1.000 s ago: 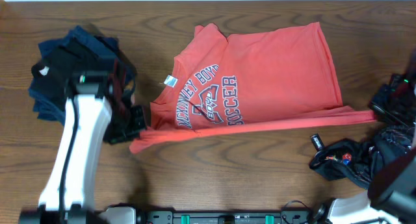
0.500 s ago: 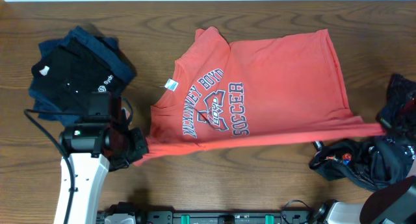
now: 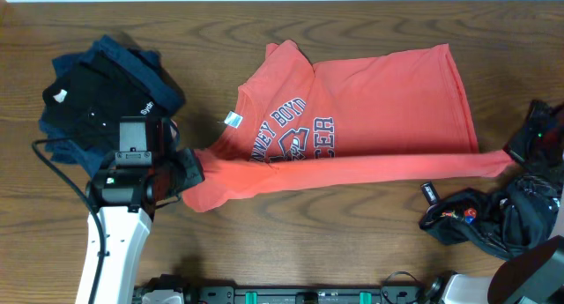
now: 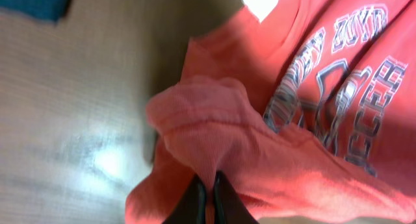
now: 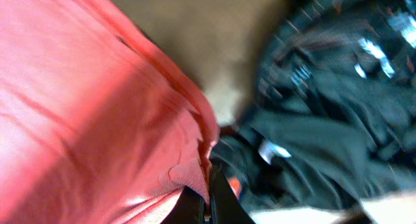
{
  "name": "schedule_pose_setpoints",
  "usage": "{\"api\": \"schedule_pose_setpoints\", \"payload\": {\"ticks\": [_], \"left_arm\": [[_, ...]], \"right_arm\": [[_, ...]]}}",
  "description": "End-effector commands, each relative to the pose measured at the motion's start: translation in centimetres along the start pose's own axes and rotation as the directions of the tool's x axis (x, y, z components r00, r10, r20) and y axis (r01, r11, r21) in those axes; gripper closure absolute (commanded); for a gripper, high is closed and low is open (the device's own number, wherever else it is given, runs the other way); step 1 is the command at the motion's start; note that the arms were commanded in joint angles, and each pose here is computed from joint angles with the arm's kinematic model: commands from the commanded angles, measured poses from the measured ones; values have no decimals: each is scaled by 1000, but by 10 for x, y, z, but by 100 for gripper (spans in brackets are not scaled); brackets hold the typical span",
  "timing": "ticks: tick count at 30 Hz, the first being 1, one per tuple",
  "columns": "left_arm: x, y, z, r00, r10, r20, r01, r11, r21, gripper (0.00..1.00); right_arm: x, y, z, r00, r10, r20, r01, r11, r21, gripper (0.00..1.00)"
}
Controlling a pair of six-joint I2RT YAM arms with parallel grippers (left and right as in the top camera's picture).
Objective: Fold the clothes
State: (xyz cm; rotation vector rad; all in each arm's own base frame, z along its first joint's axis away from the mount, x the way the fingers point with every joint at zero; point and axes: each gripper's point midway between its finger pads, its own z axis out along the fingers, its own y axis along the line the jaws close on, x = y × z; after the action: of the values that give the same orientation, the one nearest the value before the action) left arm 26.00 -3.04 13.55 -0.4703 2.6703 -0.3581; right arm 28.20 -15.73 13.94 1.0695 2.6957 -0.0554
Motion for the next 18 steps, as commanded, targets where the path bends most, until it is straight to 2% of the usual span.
{"api": "schedule_pose_setpoints", "payload": {"ticks": [1, 10, 18], "left_arm": [[-9, 12, 13, 999, -25, 24, 26, 998, -51, 94], [-10, 20, 66, 995, -50, -85, 43, 996, -81, 94], [-16, 24, 105, 992, -55, -110, 46, 995, -87, 94]], "right_arm": [[0, 12, 13, 997, -74, 9, 74, 997, -2, 99], [6, 37, 49, 989, -133, 69, 135, 990, -34, 99], [12, 40, 80, 982, -140, 126, 148, 988, -49, 99]]}}
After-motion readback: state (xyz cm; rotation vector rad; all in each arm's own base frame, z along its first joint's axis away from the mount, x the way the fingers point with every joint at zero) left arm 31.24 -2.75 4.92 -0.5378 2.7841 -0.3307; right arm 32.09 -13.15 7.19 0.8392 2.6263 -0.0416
